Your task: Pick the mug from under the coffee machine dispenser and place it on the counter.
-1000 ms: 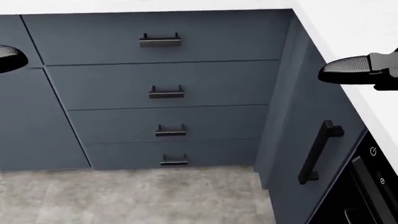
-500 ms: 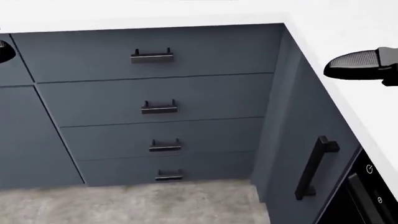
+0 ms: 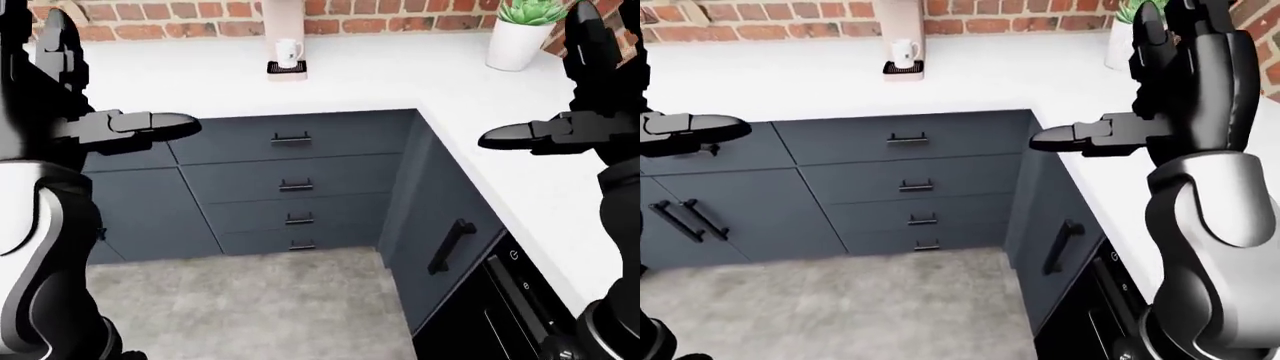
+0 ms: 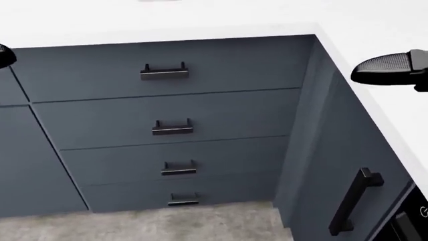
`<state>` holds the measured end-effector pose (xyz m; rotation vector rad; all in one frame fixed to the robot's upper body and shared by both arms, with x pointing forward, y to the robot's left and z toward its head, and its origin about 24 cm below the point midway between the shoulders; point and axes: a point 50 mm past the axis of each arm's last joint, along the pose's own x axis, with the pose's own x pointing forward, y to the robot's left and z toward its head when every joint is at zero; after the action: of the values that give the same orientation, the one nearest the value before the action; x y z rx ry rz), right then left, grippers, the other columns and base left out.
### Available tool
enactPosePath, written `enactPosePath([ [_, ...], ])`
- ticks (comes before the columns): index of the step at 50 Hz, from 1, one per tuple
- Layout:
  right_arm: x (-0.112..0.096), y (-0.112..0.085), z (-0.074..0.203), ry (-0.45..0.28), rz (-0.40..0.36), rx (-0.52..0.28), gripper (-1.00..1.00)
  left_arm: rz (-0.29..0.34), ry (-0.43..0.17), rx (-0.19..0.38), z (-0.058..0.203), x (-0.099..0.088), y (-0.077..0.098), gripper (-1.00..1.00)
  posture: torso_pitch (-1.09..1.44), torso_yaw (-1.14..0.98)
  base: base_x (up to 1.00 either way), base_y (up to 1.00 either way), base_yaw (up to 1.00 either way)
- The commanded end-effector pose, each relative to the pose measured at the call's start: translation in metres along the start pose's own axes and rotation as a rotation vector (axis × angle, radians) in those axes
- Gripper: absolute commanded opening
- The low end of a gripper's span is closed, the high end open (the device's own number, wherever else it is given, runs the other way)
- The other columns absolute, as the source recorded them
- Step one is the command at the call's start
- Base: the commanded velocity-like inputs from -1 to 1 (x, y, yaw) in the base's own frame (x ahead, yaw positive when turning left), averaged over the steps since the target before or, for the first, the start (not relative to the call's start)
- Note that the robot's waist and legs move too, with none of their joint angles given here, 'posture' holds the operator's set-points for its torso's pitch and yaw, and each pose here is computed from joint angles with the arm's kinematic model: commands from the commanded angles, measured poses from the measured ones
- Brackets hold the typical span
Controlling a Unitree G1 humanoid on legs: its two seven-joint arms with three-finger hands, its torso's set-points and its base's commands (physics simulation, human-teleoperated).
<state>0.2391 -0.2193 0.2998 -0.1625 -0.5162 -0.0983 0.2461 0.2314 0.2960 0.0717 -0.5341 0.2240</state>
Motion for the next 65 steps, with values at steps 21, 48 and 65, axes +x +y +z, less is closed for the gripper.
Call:
enactPosePath([
  [21,0.0006,-0.0036,0.0140,-0.065,-0.016,-0.014,1.00,-0.003,-0.065,-0.001,0.0127,0.0010,-0.0007,1.00,0.00,0.00,0.18,0.16,0.00],
  [48,-0.0003,-0.0039,0.0161,-0.064,-0.013,-0.010,1.00,0.002,-0.062,0.001,0.0107,0.0005,0.0014,1.00,0.00,0.00,0.16,0.21,0.00],
  [65,0.0003,-0.0045,0.0185,-0.070,-0.013,-0.010,1.00,-0.005,-0.061,-0.004,0.0112,-0.0001,-0.0023,1.00,0.00,0.00,0.12,0.19,0.00],
])
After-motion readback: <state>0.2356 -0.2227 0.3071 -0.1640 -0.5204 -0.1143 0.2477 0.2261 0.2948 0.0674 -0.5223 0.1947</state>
